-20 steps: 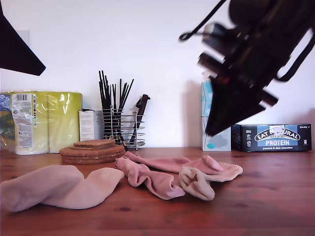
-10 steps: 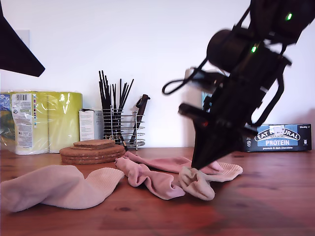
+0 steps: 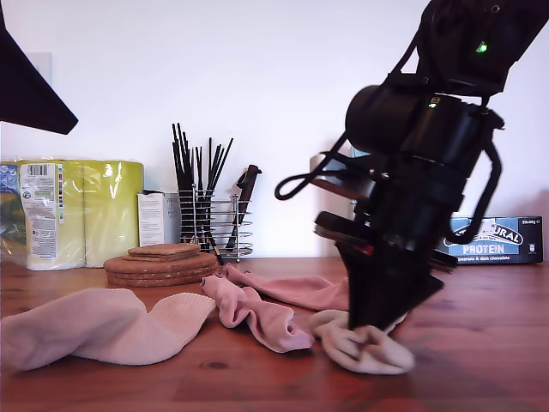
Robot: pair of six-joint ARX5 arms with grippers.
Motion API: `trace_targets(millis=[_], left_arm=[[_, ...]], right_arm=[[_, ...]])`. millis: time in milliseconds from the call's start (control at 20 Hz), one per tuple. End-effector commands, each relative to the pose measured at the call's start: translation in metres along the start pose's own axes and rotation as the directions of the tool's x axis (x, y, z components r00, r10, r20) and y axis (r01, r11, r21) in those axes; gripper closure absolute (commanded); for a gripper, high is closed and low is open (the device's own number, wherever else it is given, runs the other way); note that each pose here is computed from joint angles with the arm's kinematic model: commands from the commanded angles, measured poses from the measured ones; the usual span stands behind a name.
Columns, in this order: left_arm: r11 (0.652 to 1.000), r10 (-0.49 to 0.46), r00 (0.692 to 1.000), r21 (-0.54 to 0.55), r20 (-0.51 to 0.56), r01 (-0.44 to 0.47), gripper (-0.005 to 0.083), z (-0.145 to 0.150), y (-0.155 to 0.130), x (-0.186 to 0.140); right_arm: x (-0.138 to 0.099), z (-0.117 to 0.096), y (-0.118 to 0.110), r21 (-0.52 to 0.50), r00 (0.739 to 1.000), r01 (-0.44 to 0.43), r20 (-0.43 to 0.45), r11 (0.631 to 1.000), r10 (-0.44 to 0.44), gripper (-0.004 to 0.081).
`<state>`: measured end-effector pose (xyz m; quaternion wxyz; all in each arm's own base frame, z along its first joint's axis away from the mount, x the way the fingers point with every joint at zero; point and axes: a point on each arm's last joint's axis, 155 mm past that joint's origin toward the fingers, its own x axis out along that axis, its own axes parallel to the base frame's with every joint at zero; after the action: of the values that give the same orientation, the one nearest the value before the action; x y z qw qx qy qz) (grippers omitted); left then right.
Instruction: Pair up the socks based on colour and pattern, by placing each sock on top of its pair
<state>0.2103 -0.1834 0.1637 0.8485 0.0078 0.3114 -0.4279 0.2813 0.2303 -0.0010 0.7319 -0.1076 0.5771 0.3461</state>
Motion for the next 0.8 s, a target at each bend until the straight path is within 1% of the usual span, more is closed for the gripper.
trace_targets(millis=[0, 100, 200, 350, 450, 600, 700, 750], left_arm=[[1.0, 0.0, 1.0, 0.018, 0.018, 0.0, 0.0794, 0.006, 0.0, -0.001], [1.0, 0.003, 1.0, 0.018, 0.017, -0.003, 0.0794, 0.006, 0.0, -0.001], [1.0, 0.008, 1.0, 0.02, 0.021, -0.008, 0.0794, 0.007, 0.001, -0.001], [1.0, 0.023, 1.0, 0.02, 0.021, -0.024, 0.0794, 0.007, 0.004, -0.001], [1.0, 0.023, 0.999, 0.02, 0.021, -0.024, 0.0794, 0.008, 0.004, -0.001], [1.0, 0.024, 0.999, 0.02, 0.021, -0.024, 0.0794, 0.008, 0.004, -0.001], [1.0, 0.024, 0.999, 0.02, 0.021, -0.024, 0.0794, 0.007, 0.004, -0.001], [1.0, 0.023, 1.0, 0.02, 0.021, -0.024, 0.0794, 0.007, 0.004, -0.001]], right_arm=[[0.007, -0.025, 0.007, -0.012, 0.995, -0.028, -0.095, 1.0, 0.027, 0.0783], [0.005, -0.041, 0.02, 0.001, 0.984, -0.081, -0.159, 0.997, 0.08, 0.0783], [0.002, -0.056, 0.036, 0.007, 0.966, -0.133, -0.22, 0.991, 0.132, 0.0783], [-0.003, -0.084, 0.055, 0.006, 0.931, -0.158, -0.333, 0.987, 0.151, 0.0783], [-0.004, -0.095, 0.063, -0.008, 0.914, -0.166, -0.377, 0.986, 0.151, 0.0783], [-0.004, -0.092, 0.068, -0.034, 0.919, -0.169, -0.365, 0.985, 0.146, 0.0783], [-0.012, -0.09, 0.069, -0.038, 0.923, -0.164, -0.359, 0.986, 0.139, 0.0783], [-0.018, -0.085, 0.069, -0.043, 0.932, -0.162, -0.336, 0.986, 0.138, 0.0783]])
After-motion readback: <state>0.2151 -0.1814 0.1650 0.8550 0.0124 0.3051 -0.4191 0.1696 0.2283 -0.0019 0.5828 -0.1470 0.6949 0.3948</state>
